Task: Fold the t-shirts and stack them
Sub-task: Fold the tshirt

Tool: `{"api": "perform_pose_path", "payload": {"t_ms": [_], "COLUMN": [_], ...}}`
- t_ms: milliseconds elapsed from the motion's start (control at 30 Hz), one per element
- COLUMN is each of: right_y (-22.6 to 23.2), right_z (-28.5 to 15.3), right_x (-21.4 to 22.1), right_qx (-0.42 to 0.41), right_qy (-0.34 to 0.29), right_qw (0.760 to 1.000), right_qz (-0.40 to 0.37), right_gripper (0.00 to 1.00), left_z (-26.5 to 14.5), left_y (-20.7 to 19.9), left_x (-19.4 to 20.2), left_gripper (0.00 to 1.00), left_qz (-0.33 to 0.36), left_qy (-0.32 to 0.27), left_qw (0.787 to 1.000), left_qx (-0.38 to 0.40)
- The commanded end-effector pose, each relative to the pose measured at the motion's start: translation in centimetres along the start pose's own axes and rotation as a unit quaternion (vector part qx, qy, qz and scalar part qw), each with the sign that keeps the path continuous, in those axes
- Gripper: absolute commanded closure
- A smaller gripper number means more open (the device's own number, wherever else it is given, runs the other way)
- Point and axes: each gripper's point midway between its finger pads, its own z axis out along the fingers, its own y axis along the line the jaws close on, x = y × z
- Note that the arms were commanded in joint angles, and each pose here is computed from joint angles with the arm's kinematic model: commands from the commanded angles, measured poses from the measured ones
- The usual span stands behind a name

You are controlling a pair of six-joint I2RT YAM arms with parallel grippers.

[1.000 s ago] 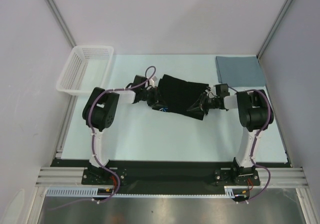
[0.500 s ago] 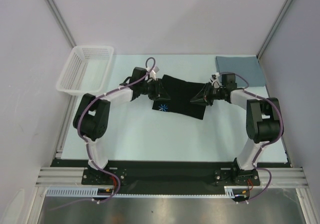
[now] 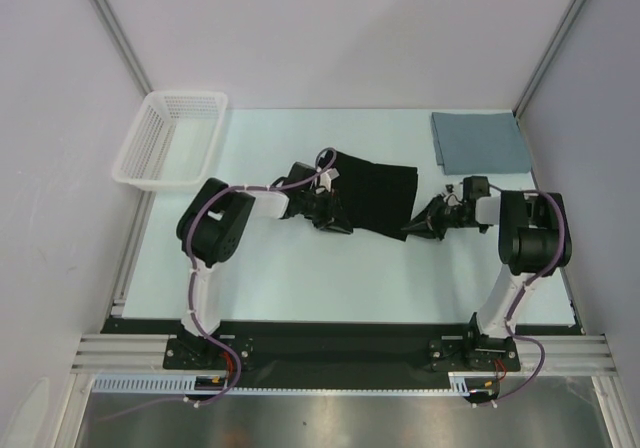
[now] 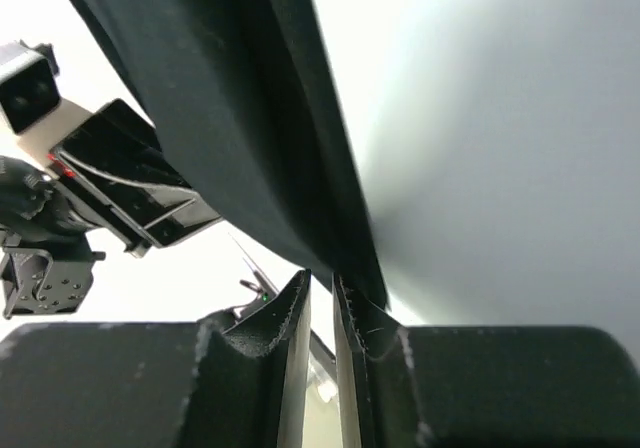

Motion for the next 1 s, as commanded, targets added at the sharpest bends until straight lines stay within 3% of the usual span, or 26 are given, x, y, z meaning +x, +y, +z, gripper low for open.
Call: {"api": "perform_pose_path", "payload": {"t_ms": [0,33,100,167,233,300,433,567,600,967], "right_y": [1.2,2.5,3.9,5.7,5.9,6.2,6.0,5.9,6.3,4.4], "right_z": [-3.2,-4.2,-5.8,-6.7,-6.3,-5.5,-4.0,-3.2,-3.3,-2.5], "right_x": [-0.5,-1.6,-2.8,-4.9,-6.6,-9.0,-13.0,-15.8,-16.5,-17.8], "right_qx": [0.007,0.005,0.023,0.025,0.025,0.020,0.037,0.056,0.059,0.116], "right_qy": [-0.031,-0.049,-0.082,-0.115,-0.129,-0.144,-0.167,-0.182,-0.187,-0.169], "right_qw": [0.999,0.997,0.993,0.987,0.986,0.985,0.982,0.978,0.976,0.970], "right_qz": [-0.039,-0.062,-0.083,-0.107,-0.104,-0.090,-0.083,-0.080,-0.091,-0.133], "right_gripper": [0.79,0.78,0.61,0.51,0.49,0.47,0.45,0.45,0.45,0.44], "left_z": [-2.8,-3.6,-6.1,-8.4,-9.8,-11.1,-11.7,-9.6,-9.9,-5.7], "left_y": [0.6,-0.3,-2.3,-3.8,-4.3,-3.3,-2.9,1.6,1.0,4.2], "left_x": [-0.8,-1.6,-3.3,-6.4,-9.3,-12.1,-19.1,-23.0,-24.6,-25.2], "left_gripper": [0.75,0.72,0.64,0.61,0.57,0.46,0.45,0.44,0.44,0.44], "left_qz": [0.070,0.083,0.109,0.124,0.120,0.107,0.120,0.099,0.109,0.098], "left_qy": [-0.008,-0.017,-0.041,-0.079,-0.111,-0.141,-0.183,-0.190,-0.207,-0.215], "left_qw": [0.997,0.996,0.993,0.989,0.986,0.983,0.973,0.967,0.962,0.959], "left_qx": [-0.035,-0.033,-0.028,-0.024,-0.028,-0.039,-0.069,-0.141,-0.143,-0.155]}}
